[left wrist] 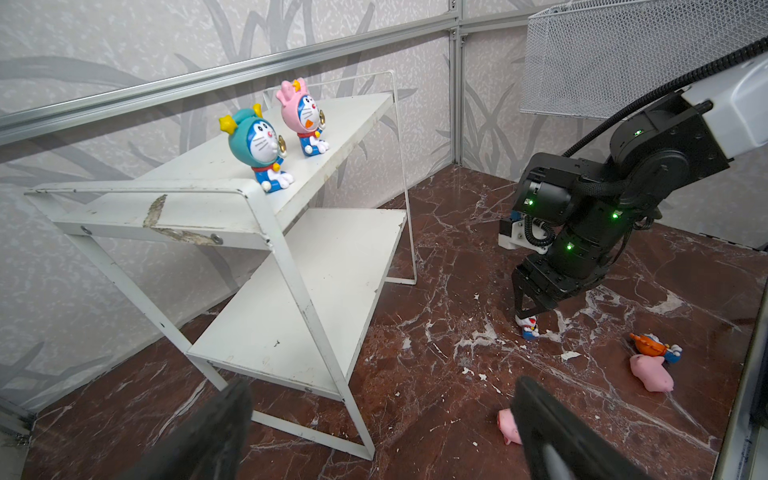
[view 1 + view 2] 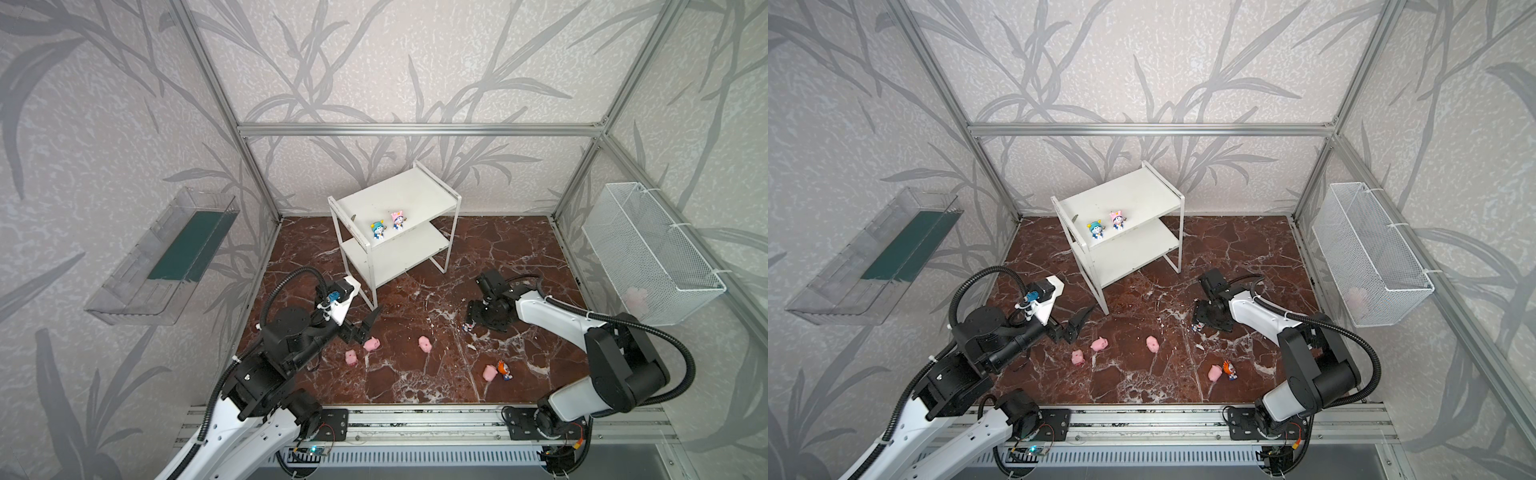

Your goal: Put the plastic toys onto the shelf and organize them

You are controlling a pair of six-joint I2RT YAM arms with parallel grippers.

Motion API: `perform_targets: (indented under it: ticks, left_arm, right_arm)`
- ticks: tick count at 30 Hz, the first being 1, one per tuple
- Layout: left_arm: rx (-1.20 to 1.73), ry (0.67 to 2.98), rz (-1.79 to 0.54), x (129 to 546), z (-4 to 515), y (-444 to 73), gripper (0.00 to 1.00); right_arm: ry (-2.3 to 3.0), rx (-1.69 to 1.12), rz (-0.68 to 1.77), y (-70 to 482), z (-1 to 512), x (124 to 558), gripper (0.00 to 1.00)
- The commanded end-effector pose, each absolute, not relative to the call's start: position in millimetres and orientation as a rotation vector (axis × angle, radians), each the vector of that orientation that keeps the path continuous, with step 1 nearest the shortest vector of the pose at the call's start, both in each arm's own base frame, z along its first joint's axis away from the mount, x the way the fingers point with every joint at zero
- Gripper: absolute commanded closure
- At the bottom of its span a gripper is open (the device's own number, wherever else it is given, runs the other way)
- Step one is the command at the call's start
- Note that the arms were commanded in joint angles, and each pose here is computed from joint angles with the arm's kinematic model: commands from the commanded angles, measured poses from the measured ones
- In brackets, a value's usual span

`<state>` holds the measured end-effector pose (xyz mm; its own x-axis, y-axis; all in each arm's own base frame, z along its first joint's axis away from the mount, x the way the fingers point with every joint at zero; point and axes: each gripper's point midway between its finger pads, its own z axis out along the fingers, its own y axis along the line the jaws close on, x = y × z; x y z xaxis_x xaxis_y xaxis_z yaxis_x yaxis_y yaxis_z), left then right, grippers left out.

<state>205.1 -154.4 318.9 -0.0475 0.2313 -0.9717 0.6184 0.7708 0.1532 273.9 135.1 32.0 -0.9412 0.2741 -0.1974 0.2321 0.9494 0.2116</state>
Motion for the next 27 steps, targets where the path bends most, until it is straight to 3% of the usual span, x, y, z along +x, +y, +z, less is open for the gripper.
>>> perform_targets:
  ticks: [1,10,19,27]
  left_arm:
    - [0.704,1.618,-0.359,206,317,-156,0.01]
    - [0.704,1.623,-0.356,207,316,-156,0.01]
    - [0.703,1.626,-0.351,207,316,-156,0.01]
    - [0.705,1.627,-0.352,207,315,-157,0.01]
  right_arm:
    - [2.9,0.384,0.232,131,27,274,0.24]
    - [2.921,0.339,0.248,139,20,282,0.27]
    - [2.931,0.215,0.396,177,17,292,0.48]
    - [2.878,0.055,0.455,214,33,299,0.48]
